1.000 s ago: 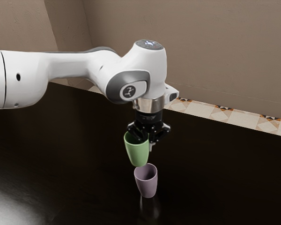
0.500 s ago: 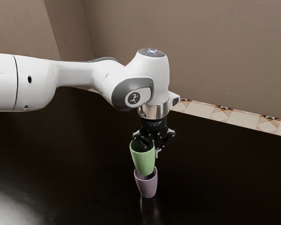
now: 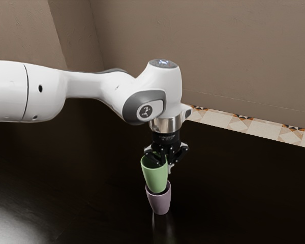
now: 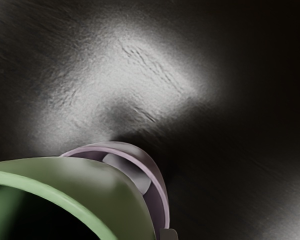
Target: Place the left cup onto the right cup
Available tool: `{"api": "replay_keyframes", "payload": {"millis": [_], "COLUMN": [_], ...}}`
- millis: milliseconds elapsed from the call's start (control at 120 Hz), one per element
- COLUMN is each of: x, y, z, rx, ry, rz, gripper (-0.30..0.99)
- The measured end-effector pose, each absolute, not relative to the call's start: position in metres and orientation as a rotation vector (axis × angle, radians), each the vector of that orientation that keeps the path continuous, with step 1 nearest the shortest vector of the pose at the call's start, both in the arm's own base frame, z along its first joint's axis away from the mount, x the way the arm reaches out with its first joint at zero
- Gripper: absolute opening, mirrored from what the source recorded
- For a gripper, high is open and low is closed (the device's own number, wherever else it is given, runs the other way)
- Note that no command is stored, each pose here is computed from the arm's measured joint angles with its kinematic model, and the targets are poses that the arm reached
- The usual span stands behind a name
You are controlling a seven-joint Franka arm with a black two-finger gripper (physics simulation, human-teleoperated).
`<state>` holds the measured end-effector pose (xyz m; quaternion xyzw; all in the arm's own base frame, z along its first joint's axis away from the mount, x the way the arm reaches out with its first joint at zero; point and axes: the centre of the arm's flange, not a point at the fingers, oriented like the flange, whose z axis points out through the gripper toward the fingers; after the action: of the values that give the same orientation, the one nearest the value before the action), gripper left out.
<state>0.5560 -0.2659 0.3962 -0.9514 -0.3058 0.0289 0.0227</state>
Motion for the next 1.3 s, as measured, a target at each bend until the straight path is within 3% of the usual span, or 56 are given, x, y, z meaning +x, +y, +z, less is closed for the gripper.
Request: {"api": "replay_keyframes", "payload": {"millis": [100, 308, 508, 858, 1300], "x": [0.555, 0.555, 0.55, 0.559, 0.574], "y": [-0.266, -0.268, -0.265, -0.203, -0.091], "z": [0.392, 0.394, 0.424, 0.513, 0.572], "rx": [-2.946, -2.955, -2.974, -2.971, -2.979], "ry": [-0.953, -0.966, -0.979, -1.031, -0.663], "rz": [0.087, 0.073, 0.023, -0.139, -0.241], "gripper": [-0.08, 0.36, 0.56, 0.67, 0.69]}}
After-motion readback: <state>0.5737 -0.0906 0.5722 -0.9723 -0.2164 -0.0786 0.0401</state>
